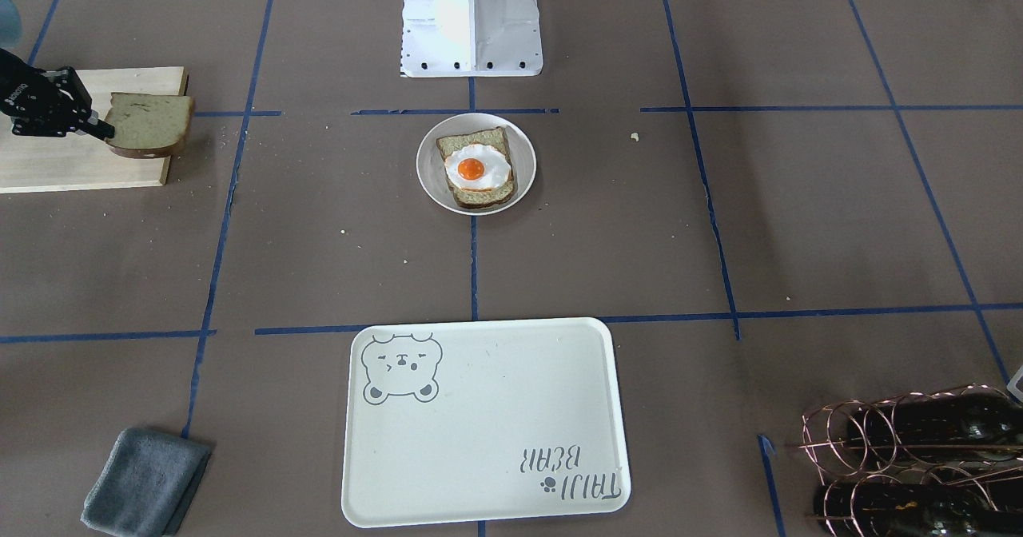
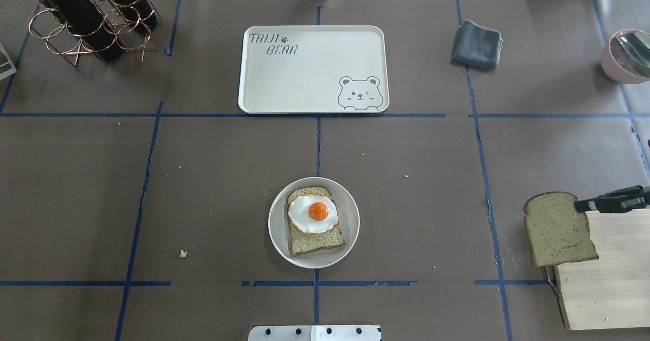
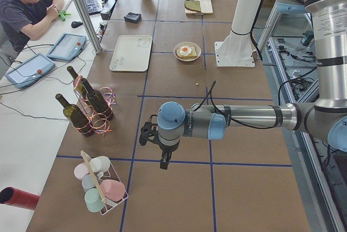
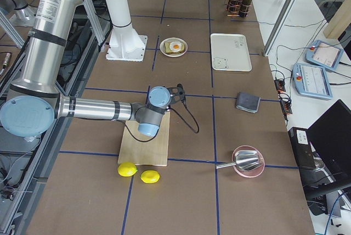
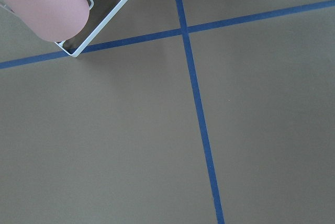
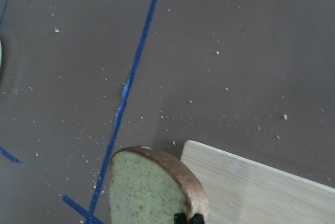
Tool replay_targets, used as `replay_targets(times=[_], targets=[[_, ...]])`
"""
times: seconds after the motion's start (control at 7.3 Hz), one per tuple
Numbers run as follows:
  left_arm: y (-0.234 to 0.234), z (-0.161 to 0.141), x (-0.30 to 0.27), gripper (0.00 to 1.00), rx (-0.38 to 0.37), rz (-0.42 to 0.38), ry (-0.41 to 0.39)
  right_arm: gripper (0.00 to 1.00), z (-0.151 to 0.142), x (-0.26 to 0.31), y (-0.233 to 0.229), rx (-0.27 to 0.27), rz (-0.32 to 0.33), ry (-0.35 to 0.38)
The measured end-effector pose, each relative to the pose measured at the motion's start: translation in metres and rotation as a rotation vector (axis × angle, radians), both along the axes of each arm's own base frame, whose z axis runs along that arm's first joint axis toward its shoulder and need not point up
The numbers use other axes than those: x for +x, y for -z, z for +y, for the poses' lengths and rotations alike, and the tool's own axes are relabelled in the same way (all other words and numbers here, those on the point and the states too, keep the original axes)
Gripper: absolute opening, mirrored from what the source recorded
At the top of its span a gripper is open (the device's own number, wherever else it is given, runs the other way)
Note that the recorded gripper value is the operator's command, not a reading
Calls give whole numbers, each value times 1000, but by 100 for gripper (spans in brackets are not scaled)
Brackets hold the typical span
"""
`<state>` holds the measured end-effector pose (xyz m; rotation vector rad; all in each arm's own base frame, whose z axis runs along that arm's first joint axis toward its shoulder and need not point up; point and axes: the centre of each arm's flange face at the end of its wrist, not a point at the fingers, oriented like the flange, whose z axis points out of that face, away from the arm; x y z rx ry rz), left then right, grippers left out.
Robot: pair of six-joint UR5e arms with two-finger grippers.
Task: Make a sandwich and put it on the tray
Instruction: 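Carry the bread slice over the plate and lower it onto the egg toast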
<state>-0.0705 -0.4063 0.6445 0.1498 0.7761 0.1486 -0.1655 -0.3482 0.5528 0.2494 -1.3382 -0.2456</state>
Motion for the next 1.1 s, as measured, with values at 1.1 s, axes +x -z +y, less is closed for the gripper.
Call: replay_targets(times=[1.1], targets=[[-1, 2, 0, 100, -3, 0, 0, 0, -39, -315, 301, -96, -102, -53]])
